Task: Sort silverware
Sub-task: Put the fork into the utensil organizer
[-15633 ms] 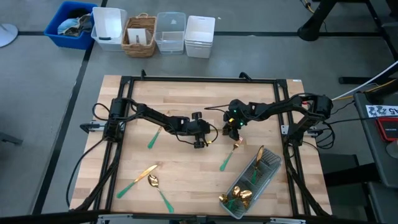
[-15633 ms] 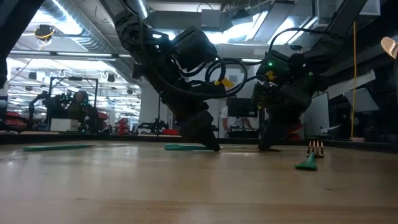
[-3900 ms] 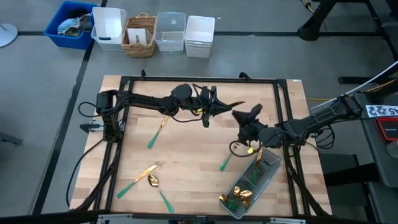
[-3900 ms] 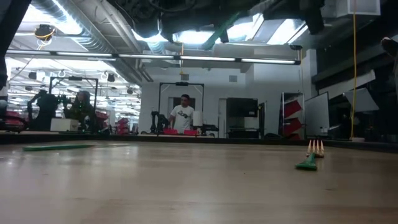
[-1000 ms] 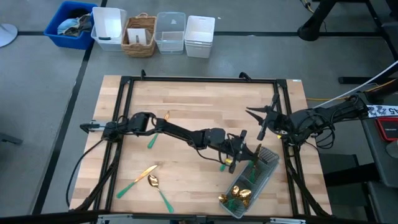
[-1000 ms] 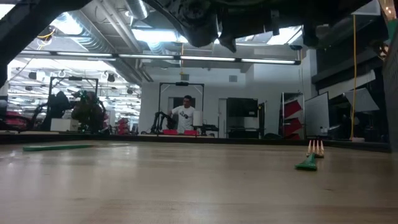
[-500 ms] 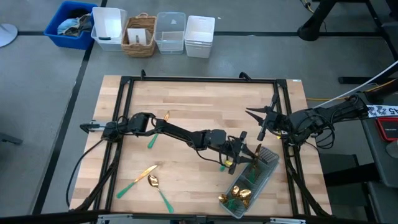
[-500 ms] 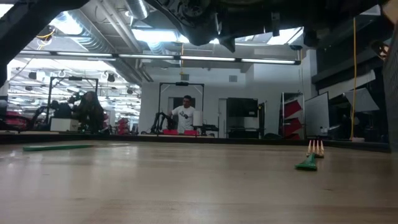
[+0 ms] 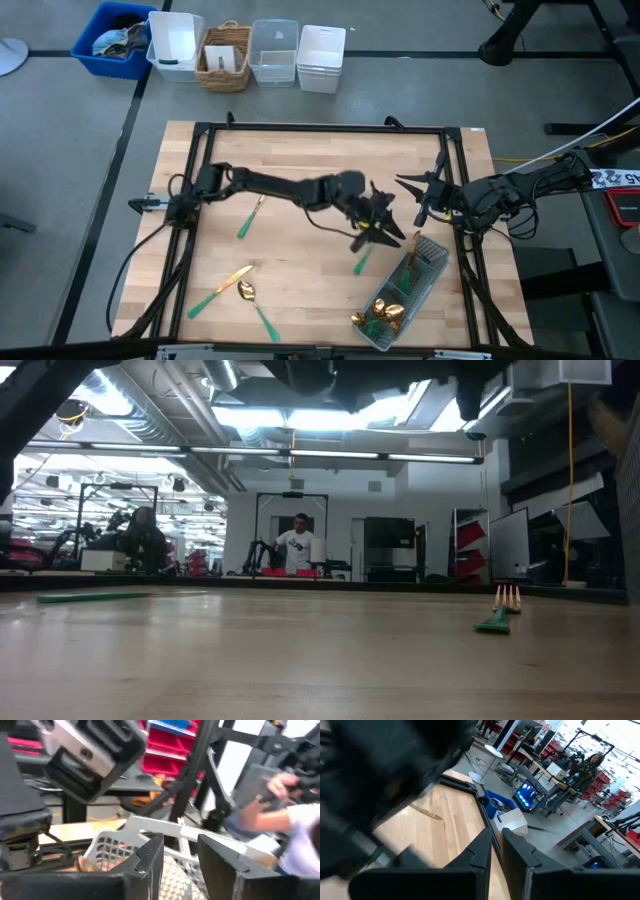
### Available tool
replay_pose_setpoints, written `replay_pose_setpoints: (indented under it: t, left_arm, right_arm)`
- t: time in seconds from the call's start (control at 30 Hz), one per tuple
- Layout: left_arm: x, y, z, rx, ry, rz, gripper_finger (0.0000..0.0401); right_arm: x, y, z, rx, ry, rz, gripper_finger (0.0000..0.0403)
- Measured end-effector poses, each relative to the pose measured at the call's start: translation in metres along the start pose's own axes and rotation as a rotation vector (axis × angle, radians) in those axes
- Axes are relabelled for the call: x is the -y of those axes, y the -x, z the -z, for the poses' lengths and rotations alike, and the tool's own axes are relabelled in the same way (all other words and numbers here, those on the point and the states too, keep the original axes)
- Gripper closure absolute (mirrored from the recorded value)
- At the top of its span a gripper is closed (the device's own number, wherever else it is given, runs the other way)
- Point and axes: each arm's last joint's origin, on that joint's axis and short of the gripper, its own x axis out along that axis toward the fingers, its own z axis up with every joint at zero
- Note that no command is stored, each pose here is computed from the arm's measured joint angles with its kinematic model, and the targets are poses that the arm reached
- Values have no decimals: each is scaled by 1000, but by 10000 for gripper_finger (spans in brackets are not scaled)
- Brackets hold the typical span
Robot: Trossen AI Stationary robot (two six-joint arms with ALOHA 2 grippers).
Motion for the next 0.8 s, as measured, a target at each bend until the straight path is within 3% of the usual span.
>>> replay_pose_setpoints:
  t: [0.13,0.3,0.4,0.6,0.8]
  left_arm:
    - [-11,21,-3,-145,31,-3,295]
    - [-32,40,26,-381,63,-52,301]
    - [-38,46,38,-454,29,-50,306]
    - [-46,45,67,-487,-117,-21,309]
    - [-54,44,89,-495,-215,-142,310]
  right_arm:
    - [-1,0,3,-24,-17,-8,359]
    - [-3,0,10,-84,-38,-35,359]
    - [-6,1,16,-124,-53,-69,359]
    - [-7,2,22,-185,-80,-75,359]
    - [-10,-1,24,-205,-140,-80,359]
